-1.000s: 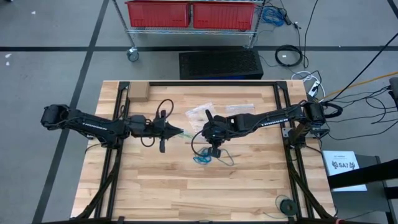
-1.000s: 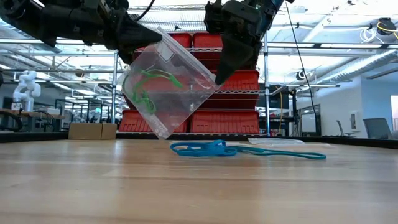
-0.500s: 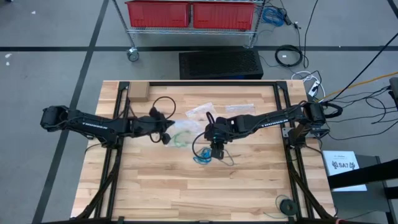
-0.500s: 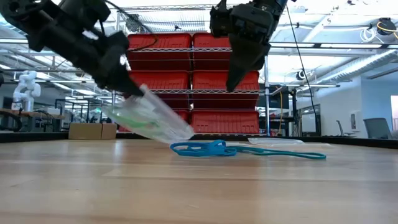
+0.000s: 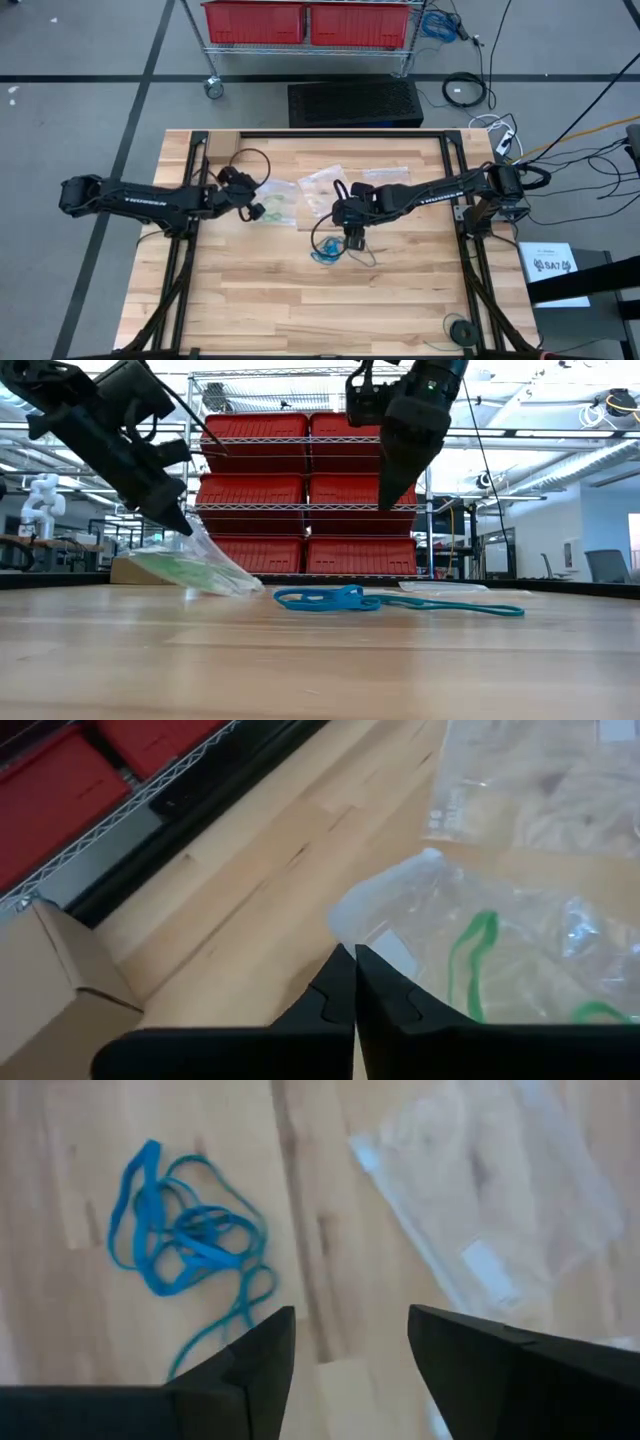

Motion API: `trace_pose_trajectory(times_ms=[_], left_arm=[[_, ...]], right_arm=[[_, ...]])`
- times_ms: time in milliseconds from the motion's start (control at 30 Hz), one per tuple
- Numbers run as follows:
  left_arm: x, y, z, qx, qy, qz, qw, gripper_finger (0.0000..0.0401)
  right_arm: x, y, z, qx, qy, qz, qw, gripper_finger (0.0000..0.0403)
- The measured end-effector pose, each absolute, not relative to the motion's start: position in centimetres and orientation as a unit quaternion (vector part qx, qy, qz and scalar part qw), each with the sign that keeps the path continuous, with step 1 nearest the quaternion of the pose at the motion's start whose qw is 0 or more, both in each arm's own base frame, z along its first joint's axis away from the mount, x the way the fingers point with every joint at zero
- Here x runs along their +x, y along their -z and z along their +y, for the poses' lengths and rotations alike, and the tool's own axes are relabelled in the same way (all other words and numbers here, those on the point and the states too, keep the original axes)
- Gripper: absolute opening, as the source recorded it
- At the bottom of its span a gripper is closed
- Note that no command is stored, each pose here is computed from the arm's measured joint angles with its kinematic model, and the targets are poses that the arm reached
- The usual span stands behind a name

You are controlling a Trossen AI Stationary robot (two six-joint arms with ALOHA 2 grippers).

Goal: Sort rubber bands
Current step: Close the left transparent zip bag, then open the center transparent zip bag

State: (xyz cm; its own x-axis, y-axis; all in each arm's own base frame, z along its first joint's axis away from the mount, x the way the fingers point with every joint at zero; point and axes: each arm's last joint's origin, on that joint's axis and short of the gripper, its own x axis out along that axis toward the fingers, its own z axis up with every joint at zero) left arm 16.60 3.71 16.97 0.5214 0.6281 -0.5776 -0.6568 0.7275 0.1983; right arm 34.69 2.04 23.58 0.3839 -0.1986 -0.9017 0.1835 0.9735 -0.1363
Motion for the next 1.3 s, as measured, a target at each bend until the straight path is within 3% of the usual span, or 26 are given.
trace_pose_trajectory(times_ms=[233,400,533,667,767,1000,1167,1300], left_arm=[[16.3,-17.4,3.7,0.016,-0.356,0.326,0.876,0.0072],[15.8,-17.8,3.9,0.051,-0.395,0.325,0.858,0.0132],[16.0,-18.5,3.7,0.017,-0.372,0.308,0.876,0.0150],[17.1,-19.0,2.9,-0.057,-0.222,0.277,0.933,0.0129],[18.2,-18.9,2.4,-0.072,-0.152,0.263,0.950,0.0094],[19.8,-17.5,2.1,-0.065,-0.120,0.281,0.950,0.0010],[20.3,-17.8,2.0,-0.054,-0.110,0.255,0.959,0.0012],[20.5,-18.5,2.1,-0.030,-0.103,0.224,0.969,0.0014]], right_arm=[[35.3,-20.9,0.9,-0.066,0.095,0.487,0.866,0.0187],[34.5,-18.1,-0.6,-0.072,0.107,0.473,0.871,0.0187],[34.0,-17.0,-1.7,-0.084,0.112,0.465,0.874,0.0187],[34.1,-16.5,-2.5,-0.110,0.107,0.456,0.877,0.0173],[34.6,-15.6,-2.6,-0.143,0.090,0.456,0.874,0.0160],[35.7,-12.4,-2.7,-0.203,0.062,0.468,0.858,0.0146],[36.3,-11.7,-2.9,-0.218,0.093,0.457,0.857,0.0139],[36.4,-11.4,-3.3,-0.213,0.097,0.454,0.860,0.0089]])
